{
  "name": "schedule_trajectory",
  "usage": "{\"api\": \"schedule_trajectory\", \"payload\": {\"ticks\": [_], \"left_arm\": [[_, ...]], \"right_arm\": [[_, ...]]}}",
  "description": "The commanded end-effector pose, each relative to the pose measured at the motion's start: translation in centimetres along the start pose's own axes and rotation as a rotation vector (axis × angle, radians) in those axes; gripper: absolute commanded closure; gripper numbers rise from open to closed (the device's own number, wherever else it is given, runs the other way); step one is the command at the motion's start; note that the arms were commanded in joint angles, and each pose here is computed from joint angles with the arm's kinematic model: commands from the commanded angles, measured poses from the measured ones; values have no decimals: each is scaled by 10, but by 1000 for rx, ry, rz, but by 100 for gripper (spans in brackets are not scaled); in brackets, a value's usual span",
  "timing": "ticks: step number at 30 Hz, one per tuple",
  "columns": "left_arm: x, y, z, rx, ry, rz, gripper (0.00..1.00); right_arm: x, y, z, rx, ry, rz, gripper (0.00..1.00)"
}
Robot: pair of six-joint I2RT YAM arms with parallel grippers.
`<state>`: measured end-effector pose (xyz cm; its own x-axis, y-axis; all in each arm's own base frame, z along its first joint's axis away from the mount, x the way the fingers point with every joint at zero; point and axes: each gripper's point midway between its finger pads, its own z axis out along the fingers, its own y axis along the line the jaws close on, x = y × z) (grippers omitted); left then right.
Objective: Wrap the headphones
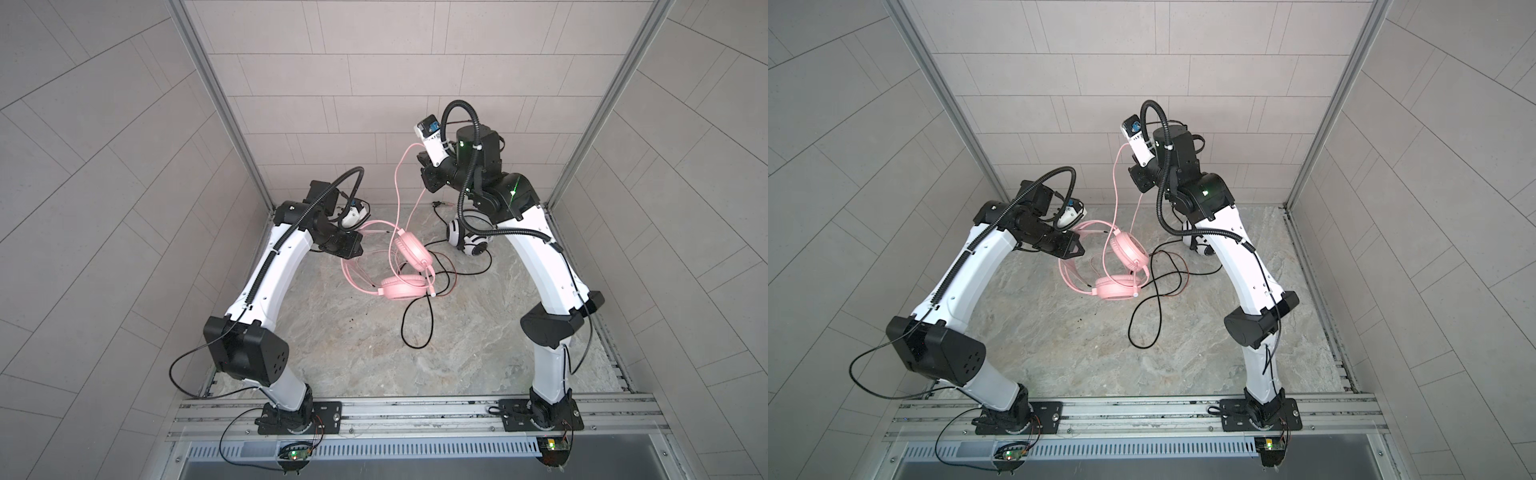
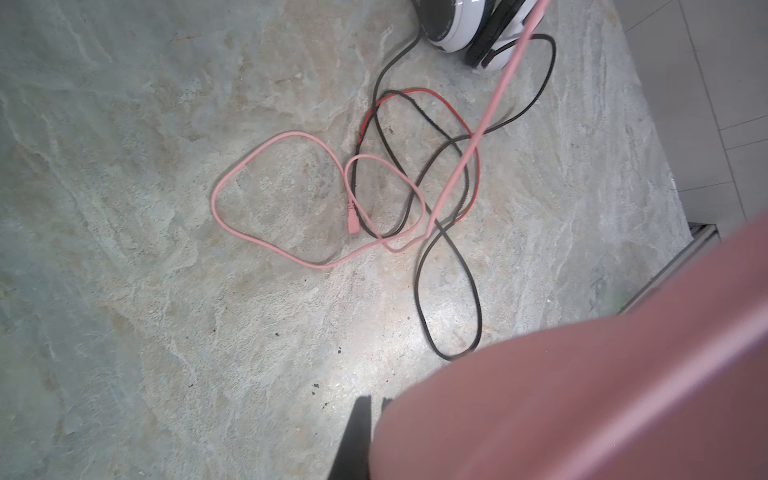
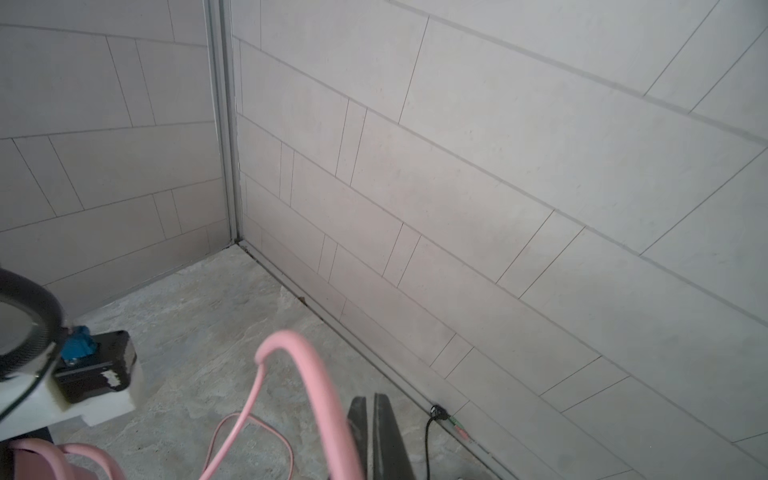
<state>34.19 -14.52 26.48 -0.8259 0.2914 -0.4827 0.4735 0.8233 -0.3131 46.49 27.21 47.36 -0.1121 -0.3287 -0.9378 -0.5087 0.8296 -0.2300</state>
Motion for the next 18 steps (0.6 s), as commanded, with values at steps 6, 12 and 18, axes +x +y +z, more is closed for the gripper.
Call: {"api": "schedule_trajectory", "payload": {"ticks": [6, 12, 18], "left_arm": [[-46, -44, -61, 140, -282, 31, 100], [-74, -52, -93, 220, -442, -5, 100], [-99, -65, -125, 347, -605, -36, 100]], "right_arm": [[100, 16, 47, -116, 218, 138, 100], [127, 34, 56, -212, 208, 302, 100], [141, 49, 66, -303, 164, 450, 100]]}}
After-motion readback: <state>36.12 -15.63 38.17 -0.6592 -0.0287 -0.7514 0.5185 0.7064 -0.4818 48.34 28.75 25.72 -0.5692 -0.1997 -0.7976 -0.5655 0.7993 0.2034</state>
